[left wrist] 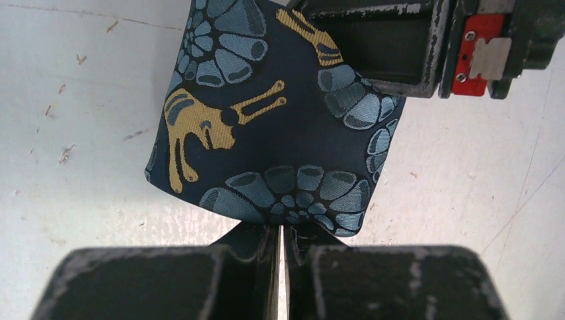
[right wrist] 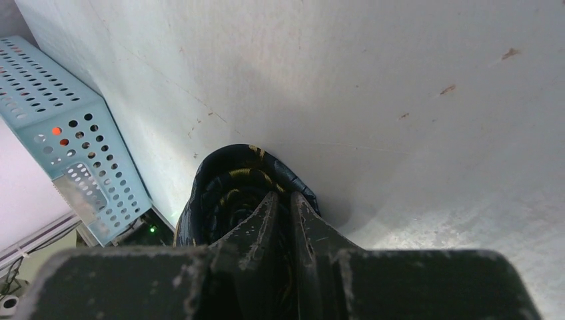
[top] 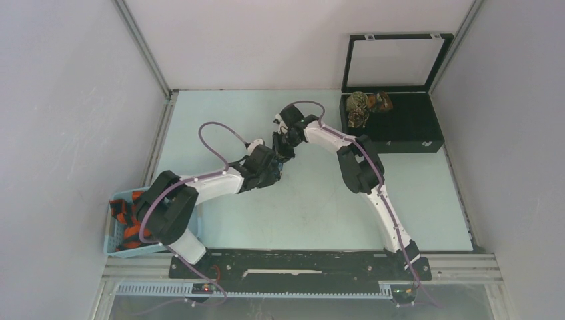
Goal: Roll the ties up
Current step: Pick up the tie at the center of the board.
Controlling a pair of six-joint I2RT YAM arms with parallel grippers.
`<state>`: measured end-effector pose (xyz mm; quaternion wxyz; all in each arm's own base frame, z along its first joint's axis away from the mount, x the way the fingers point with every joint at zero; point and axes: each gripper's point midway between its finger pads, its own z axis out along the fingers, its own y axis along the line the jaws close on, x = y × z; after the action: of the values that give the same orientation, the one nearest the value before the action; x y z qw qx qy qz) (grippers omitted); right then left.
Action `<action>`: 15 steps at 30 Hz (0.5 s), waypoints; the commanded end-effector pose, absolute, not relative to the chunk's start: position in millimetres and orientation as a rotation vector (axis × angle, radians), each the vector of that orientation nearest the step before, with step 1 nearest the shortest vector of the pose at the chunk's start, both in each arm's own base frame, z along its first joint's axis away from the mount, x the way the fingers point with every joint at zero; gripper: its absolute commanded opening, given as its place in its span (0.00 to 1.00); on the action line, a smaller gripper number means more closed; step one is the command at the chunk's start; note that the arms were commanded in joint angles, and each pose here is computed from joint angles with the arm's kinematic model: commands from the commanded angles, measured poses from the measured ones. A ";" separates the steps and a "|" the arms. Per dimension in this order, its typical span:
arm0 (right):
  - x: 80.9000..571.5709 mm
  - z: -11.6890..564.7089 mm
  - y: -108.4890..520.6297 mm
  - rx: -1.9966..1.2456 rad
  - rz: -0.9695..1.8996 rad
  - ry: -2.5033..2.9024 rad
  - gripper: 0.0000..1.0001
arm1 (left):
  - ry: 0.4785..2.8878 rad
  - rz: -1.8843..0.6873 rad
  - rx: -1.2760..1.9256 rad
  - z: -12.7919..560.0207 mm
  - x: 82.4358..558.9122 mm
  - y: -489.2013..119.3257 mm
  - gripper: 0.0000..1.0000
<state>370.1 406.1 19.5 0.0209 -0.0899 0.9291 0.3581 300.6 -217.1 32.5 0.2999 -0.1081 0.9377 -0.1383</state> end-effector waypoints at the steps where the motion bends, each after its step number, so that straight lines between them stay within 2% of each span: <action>1: 366.1 31.4 411.2 -0.321 1.113 2.849 0.15 | 2.415 -0.353 -0.299 45.7 324.9 -218.0 0.07; 10: 362.9 34.3 410.1 -0.320 1.111 2.851 0.15 | 2.452 -0.332 -0.303 40.6 323.9 -217.8 0.09; 15: 367.8 39.3 406.8 -0.327 1.089 2.831 0.19 | 2.459 -0.384 -0.288 47.6 304.2 -212.2 0.19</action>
<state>371.9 406.4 18.8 0.0283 -0.0912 0.9282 0.3597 304.3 -216.5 26.9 0.2886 -0.1094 0.9430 -0.1243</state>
